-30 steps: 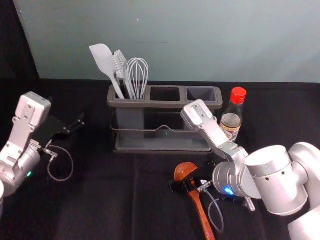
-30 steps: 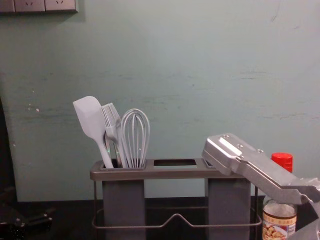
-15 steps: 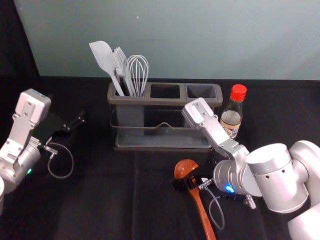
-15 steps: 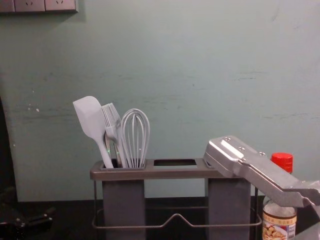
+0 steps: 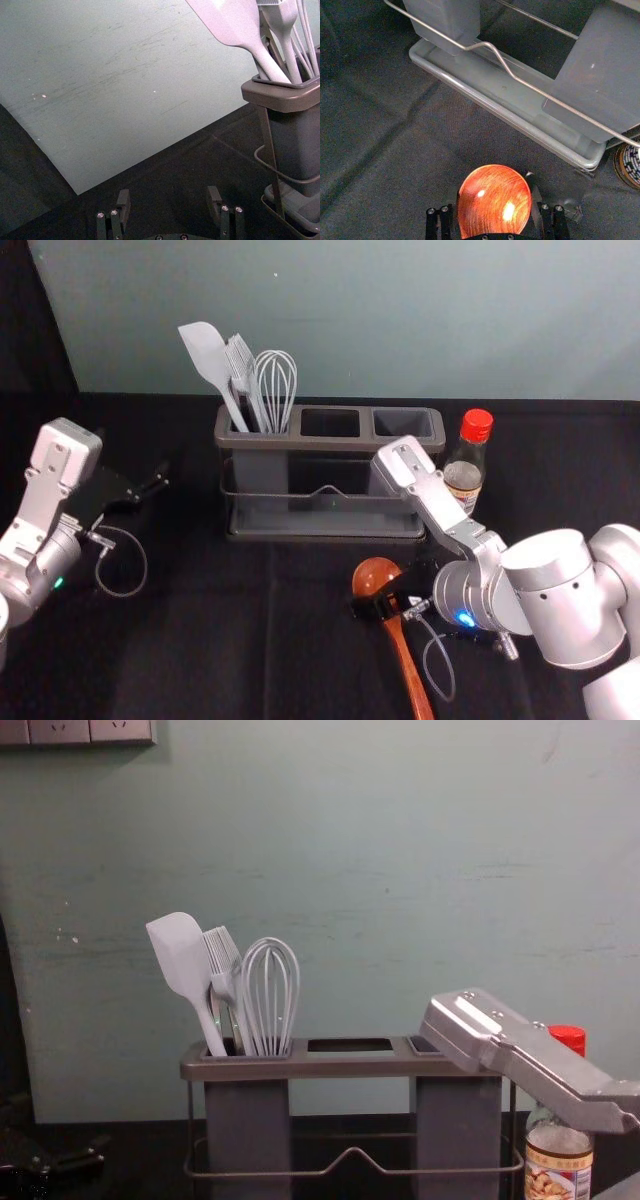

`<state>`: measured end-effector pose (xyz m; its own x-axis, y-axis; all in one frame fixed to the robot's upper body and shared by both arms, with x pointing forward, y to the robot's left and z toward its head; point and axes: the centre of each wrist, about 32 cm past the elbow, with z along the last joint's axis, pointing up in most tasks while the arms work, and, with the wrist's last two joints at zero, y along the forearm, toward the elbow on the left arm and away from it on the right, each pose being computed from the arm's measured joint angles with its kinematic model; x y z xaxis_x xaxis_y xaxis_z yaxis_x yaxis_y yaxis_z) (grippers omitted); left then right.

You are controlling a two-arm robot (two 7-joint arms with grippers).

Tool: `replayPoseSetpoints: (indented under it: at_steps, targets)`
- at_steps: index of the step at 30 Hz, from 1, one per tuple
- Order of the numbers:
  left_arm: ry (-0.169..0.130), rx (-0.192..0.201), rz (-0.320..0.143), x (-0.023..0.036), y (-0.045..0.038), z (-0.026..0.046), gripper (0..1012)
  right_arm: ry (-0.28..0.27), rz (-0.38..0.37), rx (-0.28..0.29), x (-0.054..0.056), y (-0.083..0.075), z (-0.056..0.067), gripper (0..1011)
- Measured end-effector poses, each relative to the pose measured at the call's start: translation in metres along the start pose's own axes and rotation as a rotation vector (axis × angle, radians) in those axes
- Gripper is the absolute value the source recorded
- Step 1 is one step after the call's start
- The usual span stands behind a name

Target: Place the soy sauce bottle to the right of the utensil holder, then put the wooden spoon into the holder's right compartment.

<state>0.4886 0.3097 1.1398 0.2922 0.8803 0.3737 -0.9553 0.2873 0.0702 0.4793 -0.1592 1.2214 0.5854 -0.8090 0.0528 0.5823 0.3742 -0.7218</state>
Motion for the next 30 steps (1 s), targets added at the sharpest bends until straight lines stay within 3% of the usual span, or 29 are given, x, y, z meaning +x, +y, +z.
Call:
replayPoseSetpoints:
  at_steps: [5,14,20,30]
  targets:
    - [0.000,0.000,0.000,0.0000,0.0000,0.0000,1005,-0.003,0.001,0.006,0.000,-0.005,0.001,849]
    - [0.000,0.000,0.000,0.0000,0.0000,0.0000,1005,-0.030,0.007,0.040,0.001,-0.028,-0.002,848]
    - [0.000,0.000,0.000,0.0000,0.0000,0.0000,1005,-0.063,0.023,0.062,0.011,-0.053,-0.012,848]
    - [0.000,0.000,0.000,0.0000,0.0000,0.0000,1005,-0.113,0.028,0.045,0.028,-0.079,-0.030,848]
